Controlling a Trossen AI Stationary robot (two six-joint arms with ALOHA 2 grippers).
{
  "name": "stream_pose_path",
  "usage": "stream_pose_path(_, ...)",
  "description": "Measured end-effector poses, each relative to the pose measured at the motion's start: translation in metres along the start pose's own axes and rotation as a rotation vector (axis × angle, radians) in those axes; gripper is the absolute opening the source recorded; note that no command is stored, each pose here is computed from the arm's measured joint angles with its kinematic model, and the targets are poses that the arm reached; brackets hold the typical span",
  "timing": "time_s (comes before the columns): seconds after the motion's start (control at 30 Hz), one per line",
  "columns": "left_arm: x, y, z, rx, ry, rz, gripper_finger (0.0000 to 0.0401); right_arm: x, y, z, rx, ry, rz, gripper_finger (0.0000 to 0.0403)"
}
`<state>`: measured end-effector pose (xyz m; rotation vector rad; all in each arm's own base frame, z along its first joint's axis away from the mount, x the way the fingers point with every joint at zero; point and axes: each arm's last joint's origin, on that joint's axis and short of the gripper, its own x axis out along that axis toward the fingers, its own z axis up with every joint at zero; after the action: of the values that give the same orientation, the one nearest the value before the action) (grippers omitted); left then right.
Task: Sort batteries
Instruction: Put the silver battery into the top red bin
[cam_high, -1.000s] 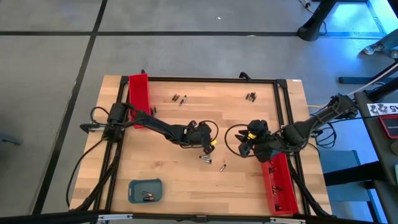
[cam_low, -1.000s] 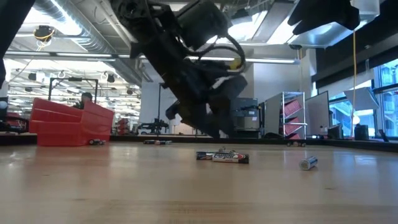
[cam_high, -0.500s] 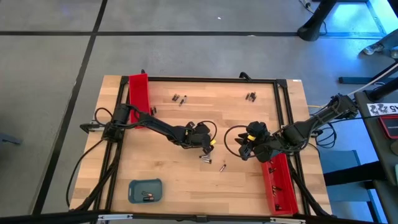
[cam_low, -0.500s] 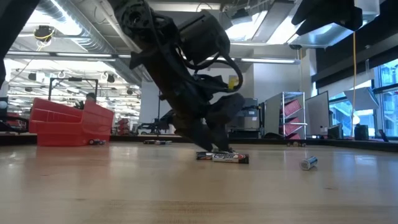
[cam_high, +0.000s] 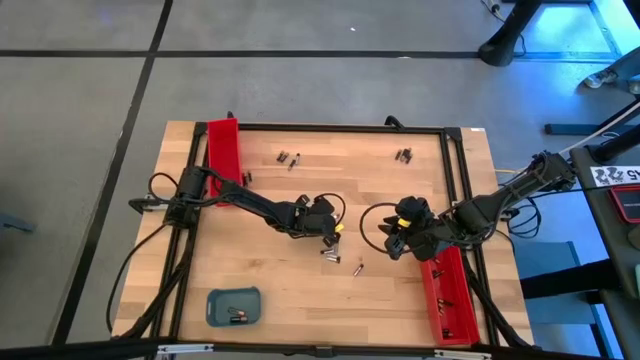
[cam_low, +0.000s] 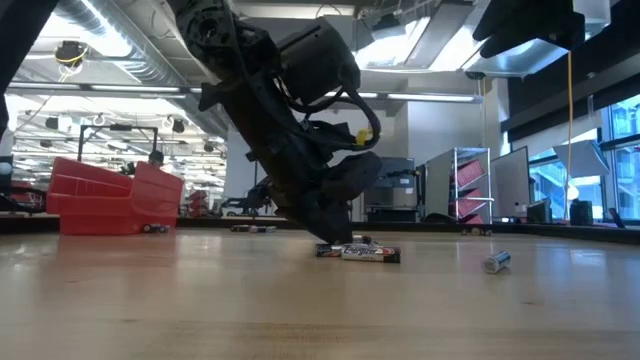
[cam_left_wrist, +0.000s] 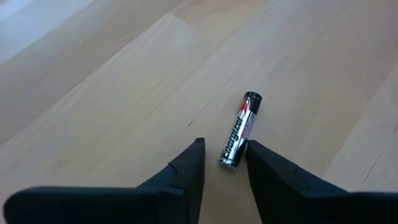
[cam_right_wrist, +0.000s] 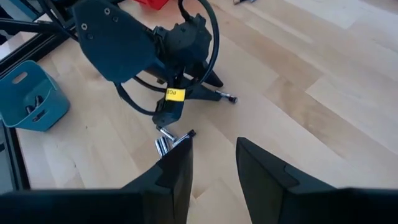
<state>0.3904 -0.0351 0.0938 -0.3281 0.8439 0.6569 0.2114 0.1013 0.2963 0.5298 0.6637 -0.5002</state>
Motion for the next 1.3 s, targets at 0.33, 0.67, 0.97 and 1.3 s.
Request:
stream_pose_path(0.33, 0.001, -0.004, 0.004, 0.06, -0.051, -0.035, 0.0133, 0.0, 0.0, -0.001, -0.021, 0.033, 0.013, 0.0124)
stream_pose_path(0.67, 0.007, -0.001, 0.002, 0.027, -0.16, -0.138, 0.0187, 0.0, 0.001, -0.002, -0.02, 0.077, 0.036, 0.0124)
stream_pose_path(0.97, 0.012, 0.015, -0.022, -0.07, -0.286, -0.258, 0.0151, 0.0, 0.002, -0.003, 0.01, 0.114, 0.061, 0.0124)
stream_pose_path(1.3, 0.024, 0.017, -0.036, 0.126, -0.324, -0.23, 0.0088, 0.0, 0.003, -0.003, 0.052, 0.11, 0.071, 0.0124)
